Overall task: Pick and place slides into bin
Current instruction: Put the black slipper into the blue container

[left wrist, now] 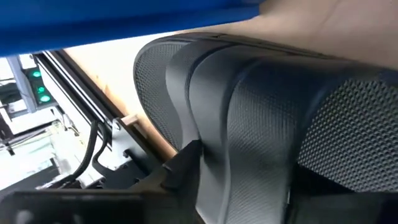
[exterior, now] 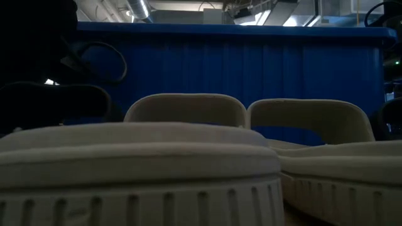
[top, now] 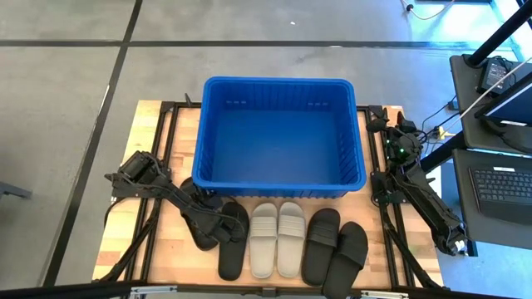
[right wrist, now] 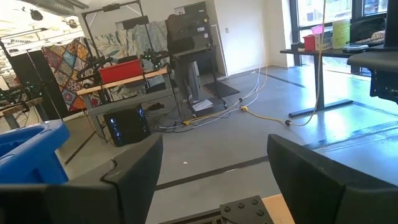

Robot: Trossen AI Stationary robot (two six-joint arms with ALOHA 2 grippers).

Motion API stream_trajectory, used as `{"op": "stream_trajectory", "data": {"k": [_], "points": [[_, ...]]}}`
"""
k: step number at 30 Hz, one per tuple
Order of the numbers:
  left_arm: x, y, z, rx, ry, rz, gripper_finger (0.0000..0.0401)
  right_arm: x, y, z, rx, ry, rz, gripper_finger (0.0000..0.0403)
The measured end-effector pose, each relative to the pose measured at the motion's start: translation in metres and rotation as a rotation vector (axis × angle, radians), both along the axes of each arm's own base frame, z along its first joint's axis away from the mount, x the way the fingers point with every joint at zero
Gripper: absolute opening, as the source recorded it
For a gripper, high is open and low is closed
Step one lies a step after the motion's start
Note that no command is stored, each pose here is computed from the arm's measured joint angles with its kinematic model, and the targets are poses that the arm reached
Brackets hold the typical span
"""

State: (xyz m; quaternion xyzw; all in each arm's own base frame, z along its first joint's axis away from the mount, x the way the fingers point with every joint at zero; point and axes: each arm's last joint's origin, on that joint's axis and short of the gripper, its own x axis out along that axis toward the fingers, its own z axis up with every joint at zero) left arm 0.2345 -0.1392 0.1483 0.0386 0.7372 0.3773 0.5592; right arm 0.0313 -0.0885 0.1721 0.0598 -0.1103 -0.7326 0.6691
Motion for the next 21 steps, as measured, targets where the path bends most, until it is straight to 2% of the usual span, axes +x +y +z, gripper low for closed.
{"op": "stream_trajectory", "data": {"k": [8, 14, 18, 21], "points": [[0.0, -0.001, 0.0, -0.021, 0.009, 0.031, 0.0014, 0.0, 0.0, 0.0, 0.0, -0.001, 0.0, 0.0289], [0.009, -0.01, 0.013, -0.108, 0.002, 0.076, 0.0013, 0.0, 0.0, 0.0, 0.0, -0.001, 0.0, 0.0289], [0.016, -0.016, 0.035, -0.149, 0.024, 0.099, 0.0008, 0.0, 0.0, 0.0, 0.0, -0.001, 0.0, 0.0289], [0.025, -0.023, 0.053, -0.208, -0.016, 0.104, 0.0008, 0.0, 0.0, 0.0, 0.0, 0.0, 0.0, 0.0289]]}}
